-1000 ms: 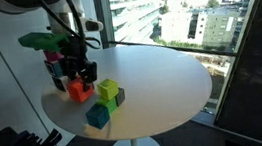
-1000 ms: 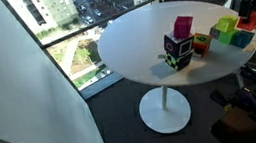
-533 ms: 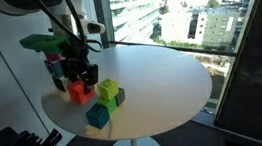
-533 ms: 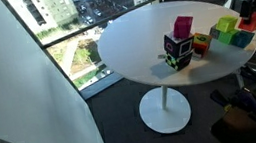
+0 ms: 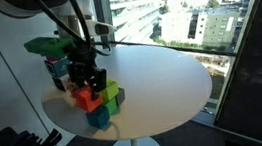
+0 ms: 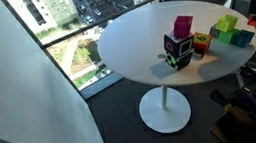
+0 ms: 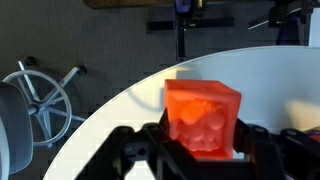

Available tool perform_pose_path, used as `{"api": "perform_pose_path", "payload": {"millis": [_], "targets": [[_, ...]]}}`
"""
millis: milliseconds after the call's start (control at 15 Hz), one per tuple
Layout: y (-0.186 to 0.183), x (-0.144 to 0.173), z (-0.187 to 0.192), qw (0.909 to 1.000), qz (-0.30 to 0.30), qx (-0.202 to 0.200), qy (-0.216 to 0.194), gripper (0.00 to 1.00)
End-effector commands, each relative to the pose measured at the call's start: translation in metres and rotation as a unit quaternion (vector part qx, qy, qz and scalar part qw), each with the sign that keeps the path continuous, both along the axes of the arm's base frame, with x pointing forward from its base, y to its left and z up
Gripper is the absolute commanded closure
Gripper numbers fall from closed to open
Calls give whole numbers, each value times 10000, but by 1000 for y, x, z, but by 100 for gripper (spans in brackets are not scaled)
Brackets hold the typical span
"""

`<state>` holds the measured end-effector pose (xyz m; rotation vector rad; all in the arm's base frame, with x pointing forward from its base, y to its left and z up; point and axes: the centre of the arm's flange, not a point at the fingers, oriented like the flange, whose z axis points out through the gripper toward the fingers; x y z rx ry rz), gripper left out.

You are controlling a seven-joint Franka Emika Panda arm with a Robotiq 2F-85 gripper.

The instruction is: Put the orange block on the blue block

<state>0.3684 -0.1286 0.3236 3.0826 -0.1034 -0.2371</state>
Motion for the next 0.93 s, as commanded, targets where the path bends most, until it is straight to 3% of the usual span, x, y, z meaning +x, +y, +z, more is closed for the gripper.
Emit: {"api": "perform_pose_path", "payload": {"millis": [0,867], "targets": [[-19,-4,-7,9997,-167,-165,-86,76],[-67,-11,-34,9976,-578,-271,-271,76]]}}
